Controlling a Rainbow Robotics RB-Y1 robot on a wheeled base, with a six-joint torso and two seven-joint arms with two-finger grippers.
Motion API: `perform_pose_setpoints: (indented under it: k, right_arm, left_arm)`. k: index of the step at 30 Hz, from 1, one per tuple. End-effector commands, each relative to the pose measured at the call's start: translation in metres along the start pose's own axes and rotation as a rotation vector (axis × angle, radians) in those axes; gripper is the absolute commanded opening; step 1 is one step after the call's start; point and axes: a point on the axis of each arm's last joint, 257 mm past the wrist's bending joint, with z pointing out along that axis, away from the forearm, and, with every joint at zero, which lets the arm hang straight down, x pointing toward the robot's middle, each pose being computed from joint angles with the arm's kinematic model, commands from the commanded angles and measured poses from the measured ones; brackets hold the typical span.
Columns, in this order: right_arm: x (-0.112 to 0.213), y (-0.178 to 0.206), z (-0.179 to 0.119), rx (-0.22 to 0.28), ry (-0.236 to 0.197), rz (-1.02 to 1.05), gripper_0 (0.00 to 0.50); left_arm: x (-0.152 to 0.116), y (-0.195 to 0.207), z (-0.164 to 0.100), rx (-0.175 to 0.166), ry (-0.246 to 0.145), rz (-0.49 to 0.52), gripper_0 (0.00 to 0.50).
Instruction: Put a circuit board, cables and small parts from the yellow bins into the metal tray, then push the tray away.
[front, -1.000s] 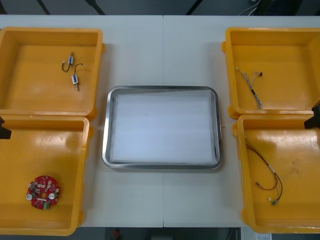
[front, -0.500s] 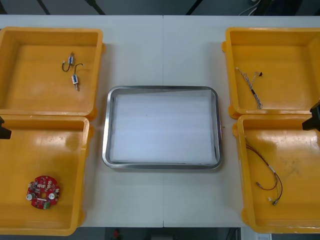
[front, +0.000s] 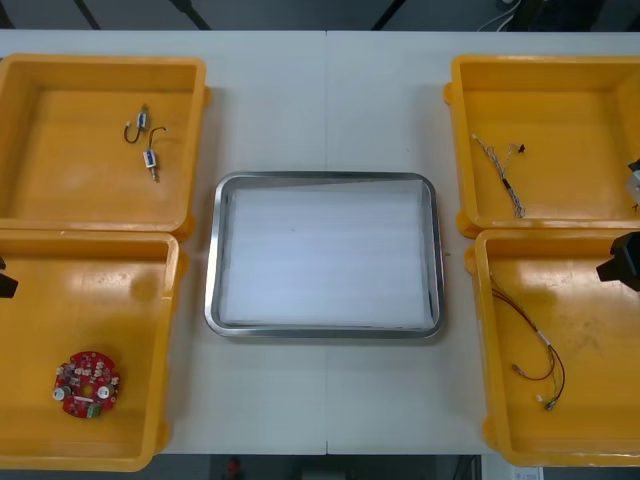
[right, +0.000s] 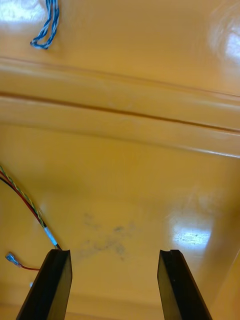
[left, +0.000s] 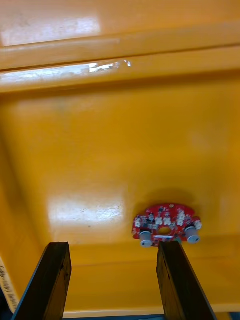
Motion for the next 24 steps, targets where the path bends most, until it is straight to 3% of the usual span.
perform_pose_setpoints:
  k: [1,12,20,24]
  right_arm:
    - [0.009,0.008,-0.002,-0.006,-0.009,-0.098,0.500]
    - [0.034,0.022,0.009,-0.006,-0.036,-0.309,0.500]
    - [0.051,0.036,0.027,-0.010,-0.015,-0.437,0.500]
    - [0.053,0.045,0.042,-0.002,-0.028,-0.466,0.500]
  left_arm:
    - [0.010,0.013,-0.001,-0.038,0.037,0.077,0.500]
    - [0.021,0.017,0.014,-0.008,0.047,0.038,0.500]
    - [0.029,0.020,0.024,0.007,0.046,0.018,0.500]
    - [0.037,0.019,0.032,0.019,0.043,0.010,0.500]
